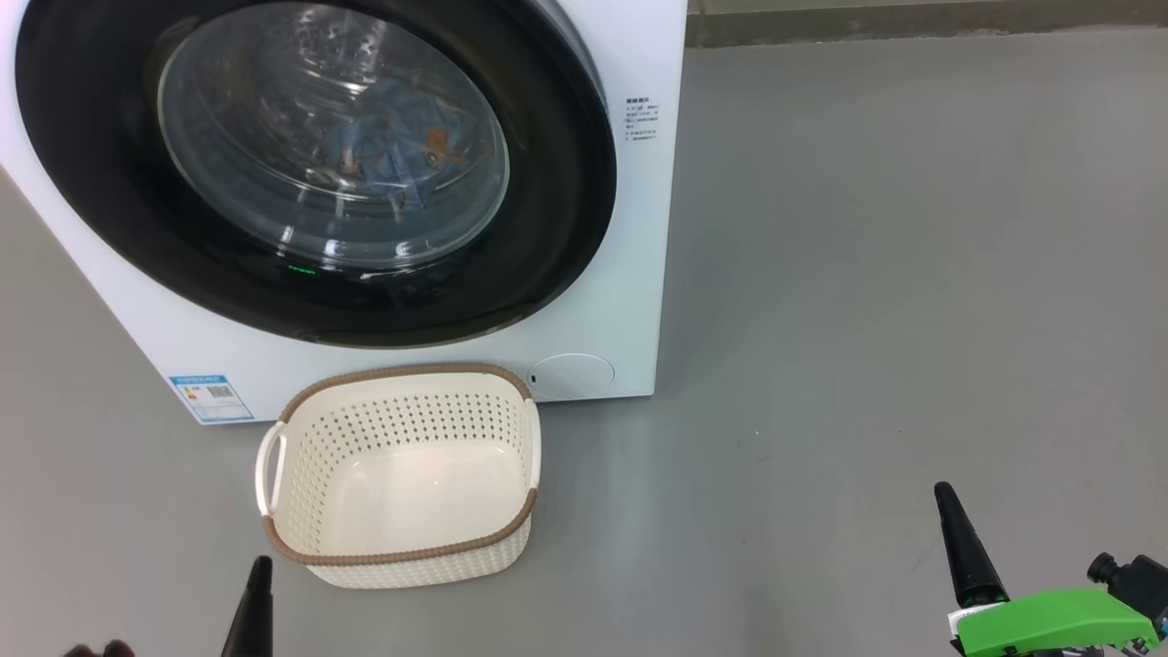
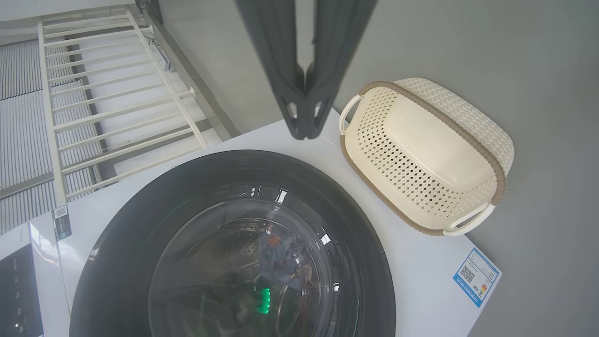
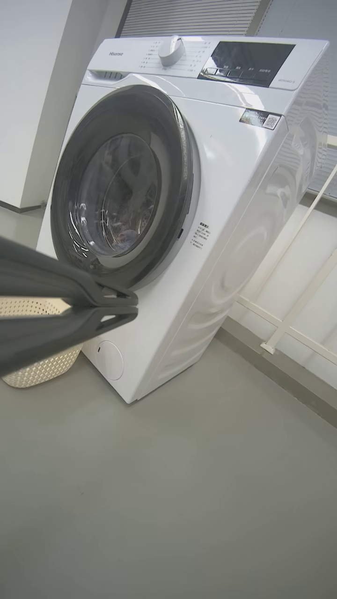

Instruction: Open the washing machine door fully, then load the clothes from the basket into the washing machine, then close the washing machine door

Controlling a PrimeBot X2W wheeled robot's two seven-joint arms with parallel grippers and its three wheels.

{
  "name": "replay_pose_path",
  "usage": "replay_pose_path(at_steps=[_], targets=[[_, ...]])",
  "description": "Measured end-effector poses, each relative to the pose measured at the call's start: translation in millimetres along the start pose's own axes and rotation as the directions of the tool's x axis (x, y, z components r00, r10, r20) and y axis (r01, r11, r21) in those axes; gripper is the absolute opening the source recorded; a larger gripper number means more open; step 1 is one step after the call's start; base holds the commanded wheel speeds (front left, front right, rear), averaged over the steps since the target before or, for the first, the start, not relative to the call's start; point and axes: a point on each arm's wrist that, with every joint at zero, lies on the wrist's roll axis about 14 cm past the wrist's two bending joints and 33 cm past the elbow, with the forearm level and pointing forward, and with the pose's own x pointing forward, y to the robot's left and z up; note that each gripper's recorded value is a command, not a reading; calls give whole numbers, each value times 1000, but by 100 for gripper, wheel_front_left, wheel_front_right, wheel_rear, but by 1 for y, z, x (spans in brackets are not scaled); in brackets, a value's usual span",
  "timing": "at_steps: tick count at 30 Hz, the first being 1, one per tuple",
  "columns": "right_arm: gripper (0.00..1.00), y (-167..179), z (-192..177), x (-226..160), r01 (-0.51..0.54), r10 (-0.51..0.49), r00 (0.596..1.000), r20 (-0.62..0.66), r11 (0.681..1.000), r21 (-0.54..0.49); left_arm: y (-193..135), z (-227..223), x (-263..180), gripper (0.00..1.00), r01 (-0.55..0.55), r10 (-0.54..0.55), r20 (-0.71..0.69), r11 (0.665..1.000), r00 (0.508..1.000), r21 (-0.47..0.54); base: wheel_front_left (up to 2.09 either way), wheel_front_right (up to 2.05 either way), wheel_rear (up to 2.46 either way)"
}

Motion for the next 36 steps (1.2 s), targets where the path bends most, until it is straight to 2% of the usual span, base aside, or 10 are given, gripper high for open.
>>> replay_pose_path(at_steps=[14,25,36], targets=[[0,-4,0,-1,17,-15,1000,-13,990,140,-6,2,8,0,11,-12,-8,989,1000,-149,0,0,0],[0,-2,4,3,9,-7,1000,-11,964,267,-8,2,13,0,11,-17,-19,961,1000,-275,0,0,0],[0,-5,6,2,16,-11,1000,-14,924,382,-12,2,18,0,18,-32,-31,921,999,-388,0,0,0]])
